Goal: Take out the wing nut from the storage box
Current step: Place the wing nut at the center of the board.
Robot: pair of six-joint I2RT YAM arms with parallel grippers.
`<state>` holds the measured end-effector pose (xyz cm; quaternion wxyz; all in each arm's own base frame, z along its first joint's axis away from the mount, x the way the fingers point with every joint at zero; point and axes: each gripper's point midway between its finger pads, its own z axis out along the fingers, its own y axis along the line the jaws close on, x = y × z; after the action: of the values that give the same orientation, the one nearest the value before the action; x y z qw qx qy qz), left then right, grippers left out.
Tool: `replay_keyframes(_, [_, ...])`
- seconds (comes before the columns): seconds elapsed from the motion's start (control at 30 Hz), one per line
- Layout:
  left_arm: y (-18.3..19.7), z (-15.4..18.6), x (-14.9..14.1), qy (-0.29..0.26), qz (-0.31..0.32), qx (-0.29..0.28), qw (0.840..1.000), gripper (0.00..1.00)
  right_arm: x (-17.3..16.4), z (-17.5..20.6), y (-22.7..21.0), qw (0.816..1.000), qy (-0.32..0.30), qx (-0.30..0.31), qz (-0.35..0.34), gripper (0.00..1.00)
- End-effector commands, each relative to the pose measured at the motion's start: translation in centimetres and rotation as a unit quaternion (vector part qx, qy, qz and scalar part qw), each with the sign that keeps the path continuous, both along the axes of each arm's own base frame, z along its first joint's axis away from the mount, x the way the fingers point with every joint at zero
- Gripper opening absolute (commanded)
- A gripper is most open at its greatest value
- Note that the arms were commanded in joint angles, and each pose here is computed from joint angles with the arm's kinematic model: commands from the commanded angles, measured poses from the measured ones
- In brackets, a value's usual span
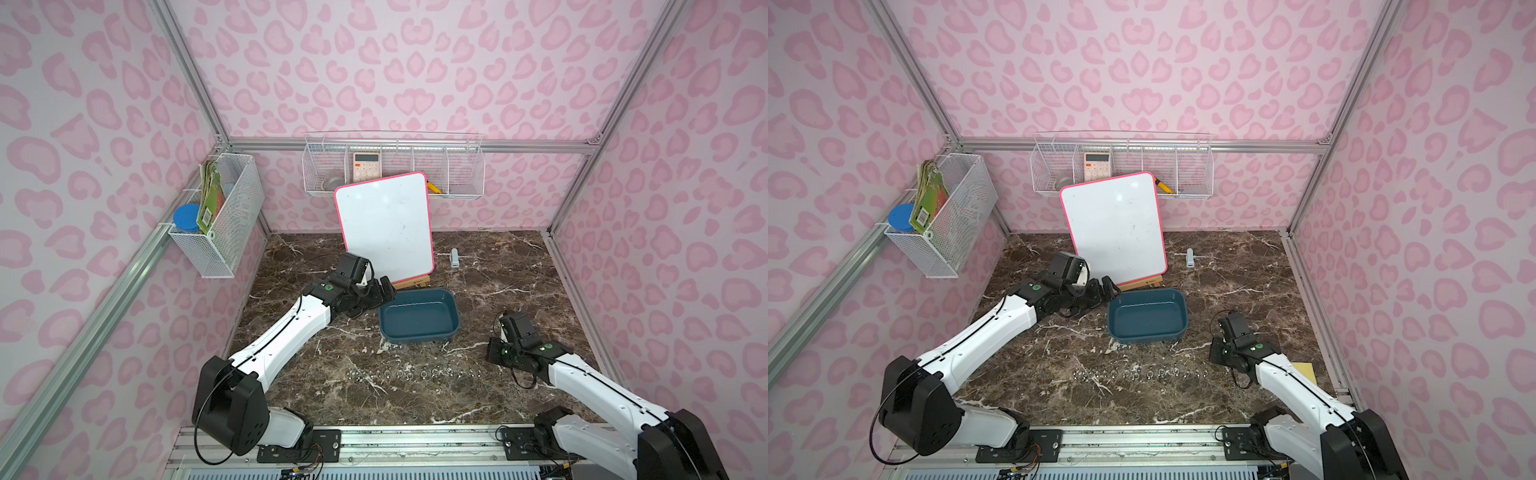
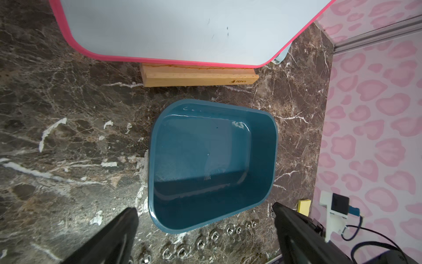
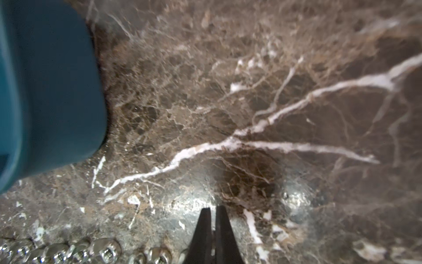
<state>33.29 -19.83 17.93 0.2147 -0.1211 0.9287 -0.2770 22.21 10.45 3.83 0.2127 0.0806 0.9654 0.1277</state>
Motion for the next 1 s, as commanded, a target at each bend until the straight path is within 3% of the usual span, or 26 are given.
replay_keyframes(0.0, [0.4, -0.1, -0.1, -0.001, 0.0, 0.009, 1.0, 0.98, -0.7, -0.6, -0.1, 1.0, 0.02, 0.007, -0.017, 0.0])
replay_keyframes(0.5, [0.9, -0.4, -0.2, 0.001, 0.011, 0.011, 1.0, 0.98, -3.4, -2.0, -0.4, 0.998, 0.049, 0.004, -0.046, 0.0])
replay_keyframes(0.6, [1.0, -0.5, -0.1, 0.002, 0.012, 0.011, 1.0, 0.98, -3.3, -1.9, -0.6, 0.997, 0.049, -0.001, -0.052, 0.08])
replay_keyframes(0.7, [1.1, -0.4, -0.2, 0.002, 0.013, 0.012, 1.0, 0.98, -3.0, -1.4, -0.6, 0.998, 0.043, -0.002, -0.055, 0.25])
replay_keyframes(0.83, [1.3, -0.3, -0.3, 0.0, 0.017, 0.015, 1.0, 0.98, -2.4, -0.4, -0.4, 0.998, 0.026, 0.003, -0.055, 0.29])
replay_keyframes(0.97, [2.7, -0.2, -0.3, -0.001, 0.044, 0.04, 0.998, 0.98, -0.7, 2.4, -0.5, 0.998, -0.027, 0.004, -0.059, 0.47])
